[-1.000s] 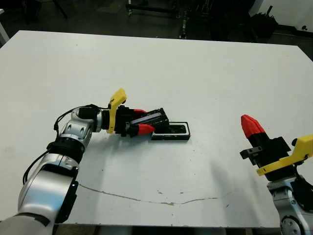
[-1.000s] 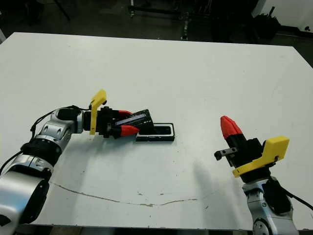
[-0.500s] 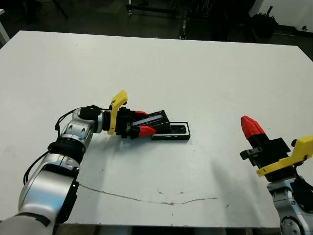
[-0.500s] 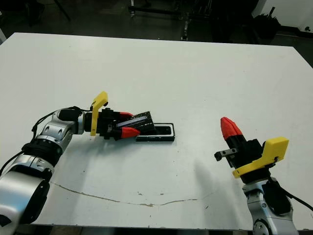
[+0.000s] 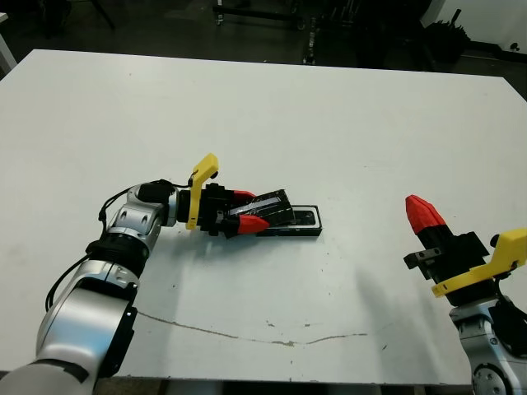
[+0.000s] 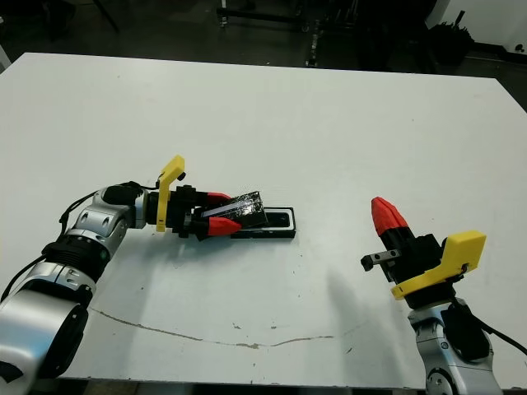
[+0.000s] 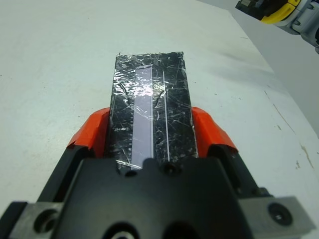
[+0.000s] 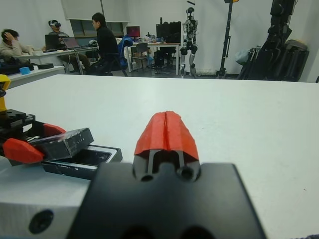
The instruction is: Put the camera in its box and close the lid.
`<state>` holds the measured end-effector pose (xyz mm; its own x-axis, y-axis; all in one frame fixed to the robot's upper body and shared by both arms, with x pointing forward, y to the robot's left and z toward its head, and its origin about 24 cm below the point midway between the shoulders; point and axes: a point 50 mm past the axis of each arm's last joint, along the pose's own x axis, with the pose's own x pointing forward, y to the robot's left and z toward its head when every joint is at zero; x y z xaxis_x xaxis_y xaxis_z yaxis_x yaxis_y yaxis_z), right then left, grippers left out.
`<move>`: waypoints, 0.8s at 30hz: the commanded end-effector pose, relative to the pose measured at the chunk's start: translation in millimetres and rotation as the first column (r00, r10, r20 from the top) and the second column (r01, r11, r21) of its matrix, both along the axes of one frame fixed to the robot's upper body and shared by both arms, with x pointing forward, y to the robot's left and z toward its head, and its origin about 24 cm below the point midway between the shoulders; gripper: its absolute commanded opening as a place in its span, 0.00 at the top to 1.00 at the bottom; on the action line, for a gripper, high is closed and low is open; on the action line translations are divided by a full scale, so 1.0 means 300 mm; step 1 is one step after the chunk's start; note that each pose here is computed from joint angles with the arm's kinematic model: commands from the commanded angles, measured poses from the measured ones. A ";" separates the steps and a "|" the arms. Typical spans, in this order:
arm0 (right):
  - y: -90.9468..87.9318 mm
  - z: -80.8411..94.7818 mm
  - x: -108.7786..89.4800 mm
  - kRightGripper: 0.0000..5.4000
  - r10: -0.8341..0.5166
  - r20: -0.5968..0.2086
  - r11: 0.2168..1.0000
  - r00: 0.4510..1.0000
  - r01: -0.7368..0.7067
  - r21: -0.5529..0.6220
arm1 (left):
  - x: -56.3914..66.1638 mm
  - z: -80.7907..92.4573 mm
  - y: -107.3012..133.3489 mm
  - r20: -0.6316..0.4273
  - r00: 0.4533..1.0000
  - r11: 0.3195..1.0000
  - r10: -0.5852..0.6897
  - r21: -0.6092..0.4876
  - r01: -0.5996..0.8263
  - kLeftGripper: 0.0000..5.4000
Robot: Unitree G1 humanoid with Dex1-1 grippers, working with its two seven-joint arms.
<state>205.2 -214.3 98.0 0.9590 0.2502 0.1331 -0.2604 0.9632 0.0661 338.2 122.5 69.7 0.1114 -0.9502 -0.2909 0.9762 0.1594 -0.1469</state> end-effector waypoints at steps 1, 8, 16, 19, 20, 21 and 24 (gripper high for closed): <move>-0.011 0.001 -0.006 1.00 -0.017 -0.016 1.000 1.000 0.017 -0.008 | -0.031 -0.061 -0.079 -0.054 0.995 0.995 -0.086 0.048 0.089 0.42; -0.016 0.000 -0.010 1.00 -0.022 -0.015 1.000 1.000 0.022 -0.008 | -0.042 -0.091 -0.145 0.004 0.990 0.983 -0.142 0.118 0.140 0.42; -0.019 0.000 -0.012 1.00 -0.030 -0.018 1.000 0.999 0.030 -0.001 | -0.053 -0.102 -0.206 -0.023 0.978 0.964 -0.205 0.167 0.206 0.42; -0.019 0.000 -0.013 1.00 -0.033 -0.013 0.999 0.999 0.033 -0.008 | -0.058 -0.101 -0.220 -0.029 0.977 0.968 -0.214 0.130 0.215 0.42; -0.019 -0.001 -0.013 1.00 -0.034 -0.015 0.999 0.999 0.034 -0.008 | -0.061 -0.102 -0.223 -0.037 0.976 0.969 -0.215 0.116 0.218 0.42; -0.019 -0.001 -0.013 1.00 -0.034 -0.016 0.999 0.999 0.034 -0.007 | -0.062 -0.102 -0.226 -0.042 0.975 0.970 -0.217 0.106 0.220 0.42; -0.020 -0.001 -0.014 1.00 -0.034 -0.022 0.999 0.999 0.034 -0.001 | -0.066 -0.104 -0.232 -0.061 0.973 0.970 -0.223 0.088 0.227 0.42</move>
